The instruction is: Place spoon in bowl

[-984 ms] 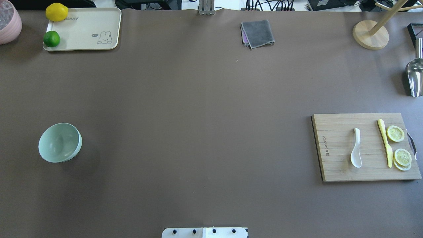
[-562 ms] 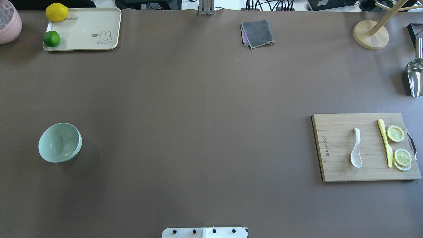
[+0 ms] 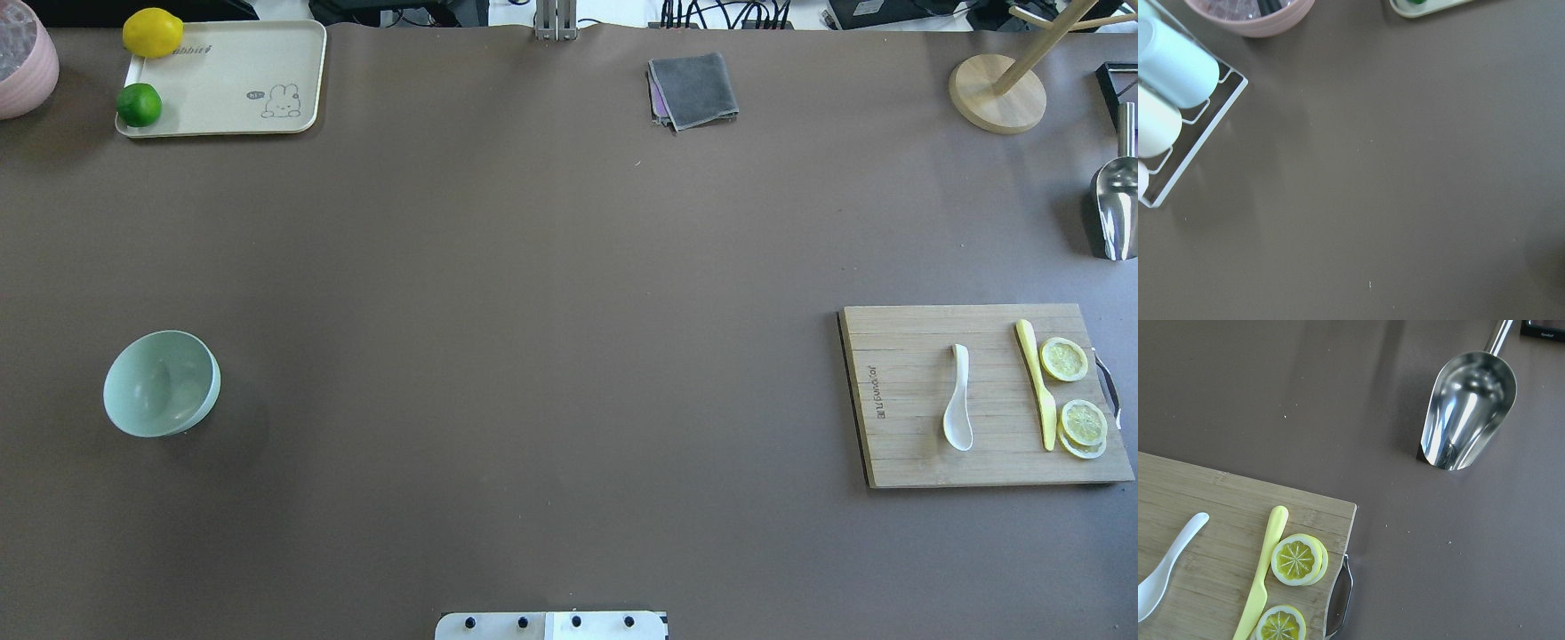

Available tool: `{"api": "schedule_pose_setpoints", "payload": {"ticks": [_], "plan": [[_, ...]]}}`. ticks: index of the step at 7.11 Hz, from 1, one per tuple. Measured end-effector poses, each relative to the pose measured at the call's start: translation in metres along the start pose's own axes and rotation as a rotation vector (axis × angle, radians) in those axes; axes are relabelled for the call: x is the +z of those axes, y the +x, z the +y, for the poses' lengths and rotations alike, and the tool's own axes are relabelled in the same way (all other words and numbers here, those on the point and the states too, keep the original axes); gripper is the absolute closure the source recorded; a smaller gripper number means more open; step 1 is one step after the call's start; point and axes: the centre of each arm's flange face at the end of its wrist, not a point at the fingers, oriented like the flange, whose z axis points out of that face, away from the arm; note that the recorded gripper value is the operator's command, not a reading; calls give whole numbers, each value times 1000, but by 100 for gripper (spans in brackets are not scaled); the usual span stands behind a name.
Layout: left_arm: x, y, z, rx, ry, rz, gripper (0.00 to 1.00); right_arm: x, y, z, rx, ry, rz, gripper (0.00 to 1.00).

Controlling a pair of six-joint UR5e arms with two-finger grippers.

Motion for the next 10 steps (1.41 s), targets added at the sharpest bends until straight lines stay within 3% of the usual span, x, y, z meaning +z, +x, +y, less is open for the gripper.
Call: {"api": "schedule_pose_setpoints", "payload": {"ticks": [2,4,7,10], "plan": [[3,-5,-21,99,108,-9,2,-6,-6,-16,-8,38,4,0],[8,-1,-23,116,138,54,2,-4,-21,-33,114,49,-5,0],[58,52,-23,-3,59,226,2,59,-90,-57,300,59,39,1],[135,122,2,-96,-6,287,2,123,-153,-50,392,64,84,1]]}}
